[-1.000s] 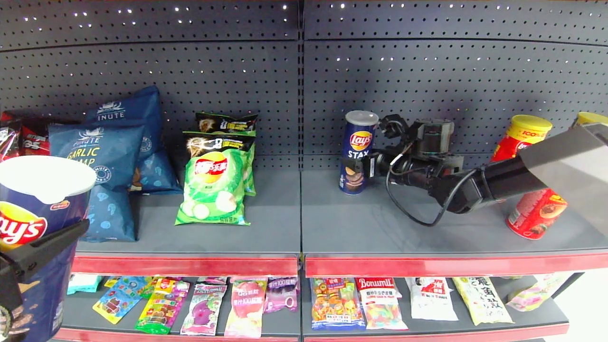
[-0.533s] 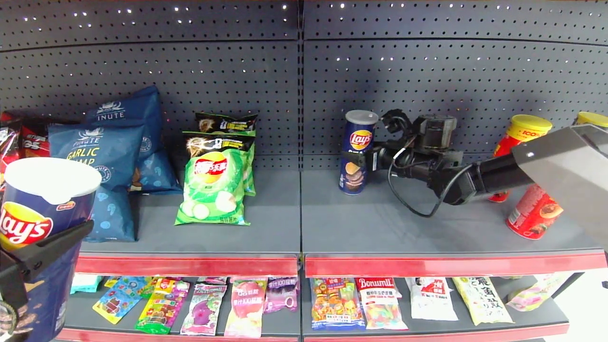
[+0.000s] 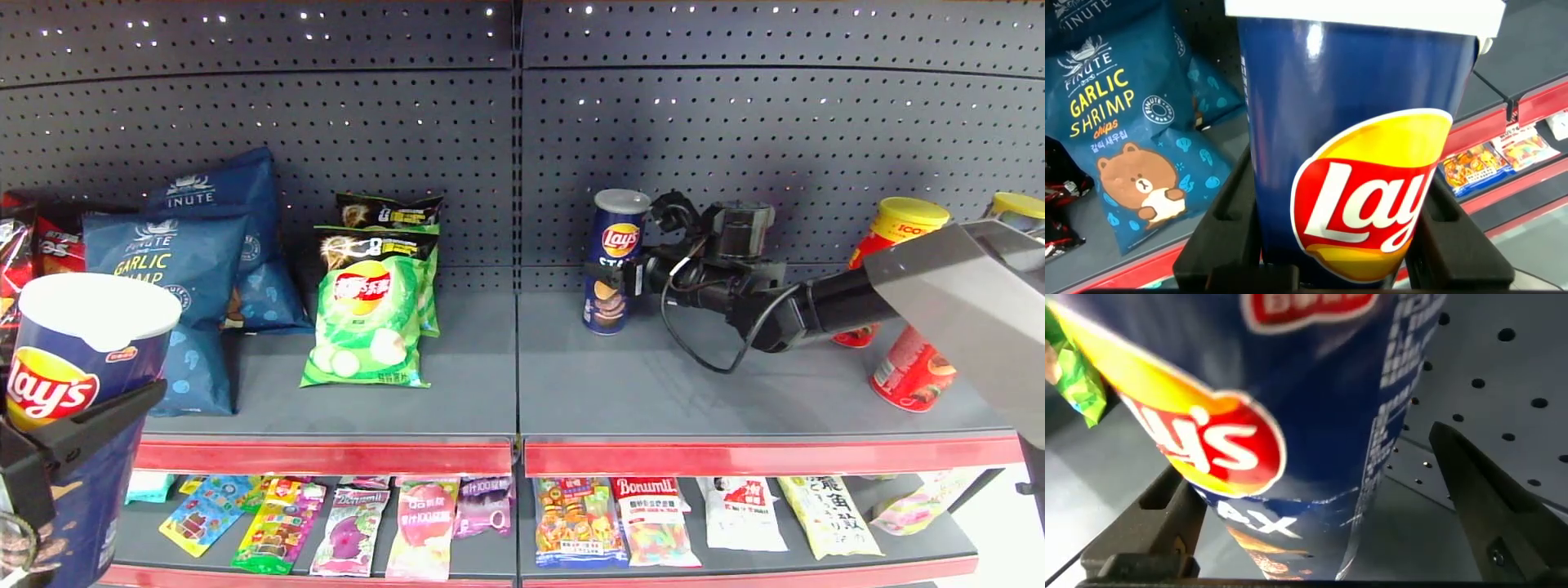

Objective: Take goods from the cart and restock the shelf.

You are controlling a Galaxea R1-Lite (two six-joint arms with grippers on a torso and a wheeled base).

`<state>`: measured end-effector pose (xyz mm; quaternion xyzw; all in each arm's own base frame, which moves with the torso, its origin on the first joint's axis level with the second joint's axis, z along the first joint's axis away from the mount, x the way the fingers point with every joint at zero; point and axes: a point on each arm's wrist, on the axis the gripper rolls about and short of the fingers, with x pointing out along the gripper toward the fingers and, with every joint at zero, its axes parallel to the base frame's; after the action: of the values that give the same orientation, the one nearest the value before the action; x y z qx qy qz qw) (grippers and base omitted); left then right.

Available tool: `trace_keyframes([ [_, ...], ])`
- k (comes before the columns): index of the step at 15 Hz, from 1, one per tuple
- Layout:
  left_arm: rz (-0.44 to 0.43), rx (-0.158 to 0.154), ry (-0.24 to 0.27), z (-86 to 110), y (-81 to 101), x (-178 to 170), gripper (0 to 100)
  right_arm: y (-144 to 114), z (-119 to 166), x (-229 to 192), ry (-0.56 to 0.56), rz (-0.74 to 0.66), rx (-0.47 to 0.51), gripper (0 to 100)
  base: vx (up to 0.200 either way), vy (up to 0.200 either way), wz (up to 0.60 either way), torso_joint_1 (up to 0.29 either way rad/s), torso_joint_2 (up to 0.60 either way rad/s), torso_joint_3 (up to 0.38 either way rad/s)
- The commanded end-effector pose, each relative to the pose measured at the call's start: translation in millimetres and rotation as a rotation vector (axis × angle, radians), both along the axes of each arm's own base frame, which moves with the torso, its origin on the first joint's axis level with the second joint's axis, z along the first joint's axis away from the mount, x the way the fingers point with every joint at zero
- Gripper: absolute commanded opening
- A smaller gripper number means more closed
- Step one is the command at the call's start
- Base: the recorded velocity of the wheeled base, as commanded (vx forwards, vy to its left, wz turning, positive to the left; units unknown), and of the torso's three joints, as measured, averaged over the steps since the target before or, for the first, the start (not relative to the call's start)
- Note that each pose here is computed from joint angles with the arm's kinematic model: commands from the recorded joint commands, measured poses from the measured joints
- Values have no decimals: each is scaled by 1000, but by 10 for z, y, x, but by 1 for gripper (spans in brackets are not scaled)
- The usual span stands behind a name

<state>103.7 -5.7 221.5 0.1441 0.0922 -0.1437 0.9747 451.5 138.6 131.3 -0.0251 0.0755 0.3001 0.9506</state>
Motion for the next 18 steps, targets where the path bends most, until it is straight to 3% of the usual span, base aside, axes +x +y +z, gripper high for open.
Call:
trace_keyframes([
  [1,-1,0,6,-7,-2,12,0,11,8,-4,-3,2,0,100,0,0,0,0,0,0],
  [8,-6,11,5,-10,-2,19,0,34,-50,2,-2,1,-20,100,0,0,0,0,0,0],
  [9,-6,11,5,-10,-2,19,0,34,-57,3,-4,3,-26,0,0,0,0,0,0,0],
  [18,-6,11,1,-8,-2,5,0,66,-14,-80,-11,-28,-40,0,0,0,0,0,0,0],
])
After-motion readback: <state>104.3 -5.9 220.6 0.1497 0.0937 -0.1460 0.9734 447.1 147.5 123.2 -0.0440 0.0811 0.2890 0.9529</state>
